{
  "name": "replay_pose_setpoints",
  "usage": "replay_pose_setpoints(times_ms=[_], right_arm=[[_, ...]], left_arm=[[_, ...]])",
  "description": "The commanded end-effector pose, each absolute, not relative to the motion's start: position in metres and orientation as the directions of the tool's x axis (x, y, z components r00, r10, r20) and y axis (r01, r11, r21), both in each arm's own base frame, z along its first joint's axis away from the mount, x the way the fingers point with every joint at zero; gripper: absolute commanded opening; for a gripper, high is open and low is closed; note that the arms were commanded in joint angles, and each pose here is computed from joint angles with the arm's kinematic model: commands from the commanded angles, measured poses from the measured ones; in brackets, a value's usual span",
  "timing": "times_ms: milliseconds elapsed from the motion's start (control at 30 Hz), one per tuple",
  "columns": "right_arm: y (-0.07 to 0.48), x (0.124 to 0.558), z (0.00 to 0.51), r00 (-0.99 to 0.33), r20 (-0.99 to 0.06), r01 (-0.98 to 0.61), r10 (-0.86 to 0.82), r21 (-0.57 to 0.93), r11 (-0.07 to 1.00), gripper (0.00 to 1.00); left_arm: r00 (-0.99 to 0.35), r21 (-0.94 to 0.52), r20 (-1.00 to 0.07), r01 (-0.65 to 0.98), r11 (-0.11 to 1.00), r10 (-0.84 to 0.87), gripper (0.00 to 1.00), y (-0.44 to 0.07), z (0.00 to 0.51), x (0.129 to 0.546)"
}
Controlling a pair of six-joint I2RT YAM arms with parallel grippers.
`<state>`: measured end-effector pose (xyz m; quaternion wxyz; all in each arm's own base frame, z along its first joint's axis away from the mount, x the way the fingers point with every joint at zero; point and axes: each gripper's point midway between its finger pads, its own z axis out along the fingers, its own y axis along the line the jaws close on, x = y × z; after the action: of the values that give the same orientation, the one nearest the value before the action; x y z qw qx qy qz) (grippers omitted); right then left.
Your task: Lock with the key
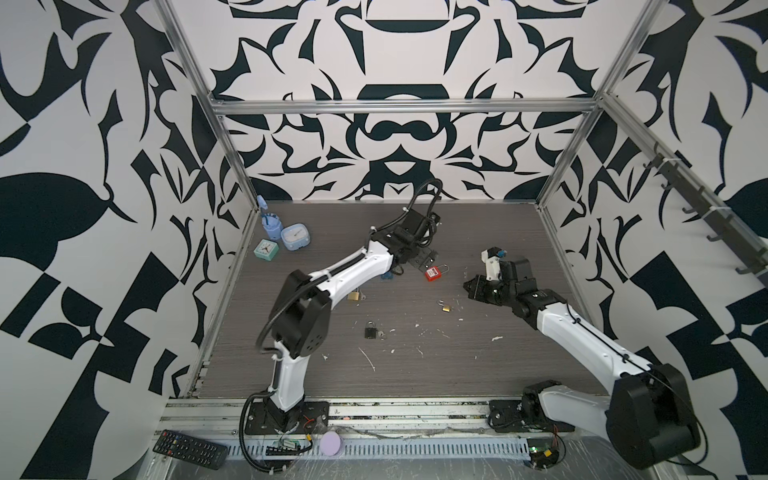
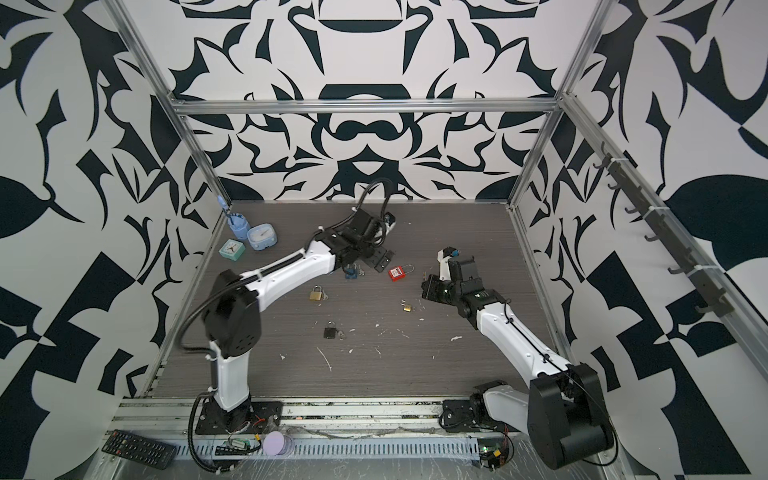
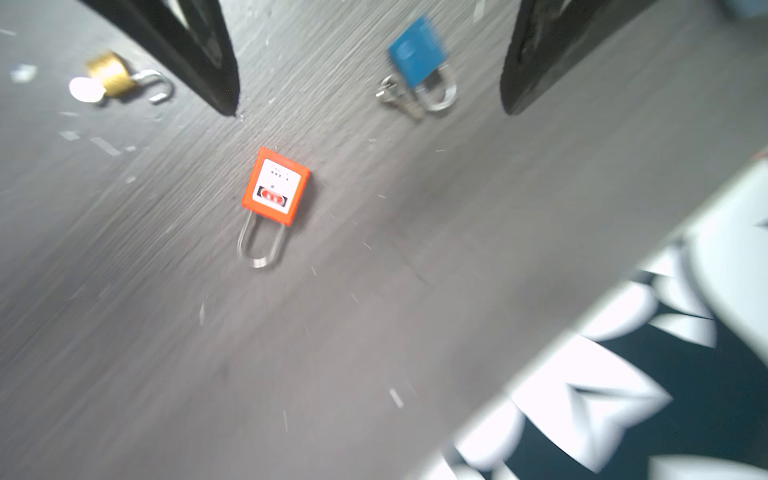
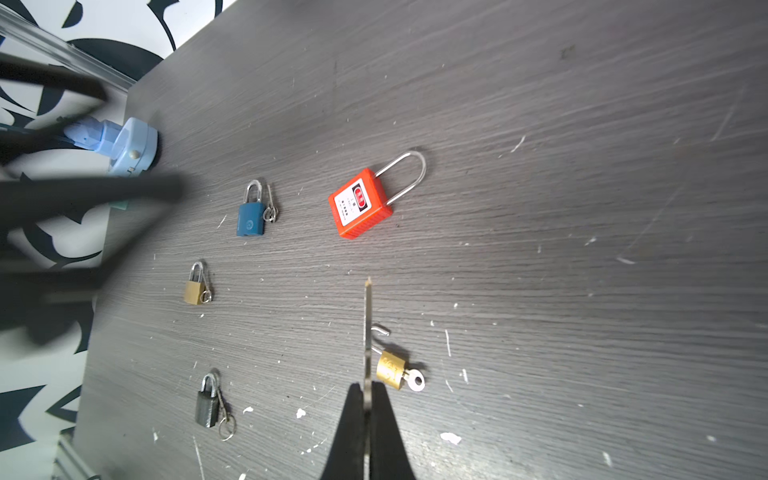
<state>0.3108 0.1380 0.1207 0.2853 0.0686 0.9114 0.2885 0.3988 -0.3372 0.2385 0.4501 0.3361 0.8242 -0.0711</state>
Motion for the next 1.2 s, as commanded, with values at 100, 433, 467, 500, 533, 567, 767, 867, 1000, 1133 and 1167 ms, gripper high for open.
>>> replay_pose_setpoints(times_ms=[100, 433, 467, 500, 533, 567, 767, 867, 1000, 1133, 1167], right_arm=[[0.158, 0.329, 0.114, -0.858, -0.399, -0.020, 0.324, 0.656, 0.755, 0.00], [0.167, 0.353, 0.083, -0.910, -0.299, 0.027, 0.288, 0.650, 0.760, 0.00], [0.168, 0.355, 0.081, -0.913, -0.289, 0.032, 0.286, 0.650, 0.760, 0.00], [0.168, 0.357, 0.079, -0.915, -0.282, 0.039, 0.288, 0.649, 0.759, 0.00], [0.169, 0.360, 0.077, -0.916, -0.275, 0.047, 0.292, 0.650, 0.759, 0.00], [0.169, 0.361, 0.075, -0.917, -0.269, 0.055, 0.296, 0.649, 0.759, 0.00], [0.172, 0.371, 0.060, -0.919, -0.222, 0.107, 0.326, 0.656, 0.747, 0.00], [0.174, 0.374, 0.052, -0.922, -0.196, 0.126, 0.335, 0.665, 0.736, 0.00], [0.176, 0.378, 0.043, -0.925, -0.182, 0.135, 0.334, 0.663, 0.736, 0.00], [0.179, 0.383, 0.037, -0.929, -0.171, 0.137, 0.328, 0.666, 0.734, 0.00], [0.179, 0.384, 0.036, -0.929, -0.167, 0.140, 0.330, 0.666, 0.733, 0.00]], left_arm=[[-0.258, 0.129, -0.913, 0.552, 0.823, 0.316, 0.99, -0.282, 0.300, 0.361], [-0.348, 0.040, -0.907, 0.490, 0.871, 0.237, 0.99, -0.227, 0.266, 0.322], [-0.351, 0.040, -0.906, 0.488, 0.872, 0.238, 0.99, -0.226, 0.264, 0.322], [-0.354, 0.038, -0.905, 0.486, 0.873, 0.236, 0.99, -0.225, 0.264, 0.322], [-0.354, 0.038, -0.905, 0.487, 0.873, 0.237, 0.99, -0.226, 0.262, 0.323], [-0.354, 0.036, -0.905, 0.489, 0.871, 0.236, 0.99, -0.226, 0.262, 0.323], [-0.355, 0.031, -0.905, 0.496, 0.868, 0.236, 0.99, -0.228, 0.262, 0.323], [-0.356, 0.030, -0.904, 0.496, 0.868, 0.235, 0.99, -0.227, 0.261, 0.322], [-0.355, 0.031, -0.905, 0.494, 0.869, 0.234, 0.99, -0.226, 0.261, 0.322], [-0.359, 0.028, -0.904, 0.495, 0.868, 0.234, 0.99, -0.227, 0.259, 0.324], [-0.360, 0.026, -0.903, 0.496, 0.868, 0.233, 0.99, -0.228, 0.259, 0.324]])
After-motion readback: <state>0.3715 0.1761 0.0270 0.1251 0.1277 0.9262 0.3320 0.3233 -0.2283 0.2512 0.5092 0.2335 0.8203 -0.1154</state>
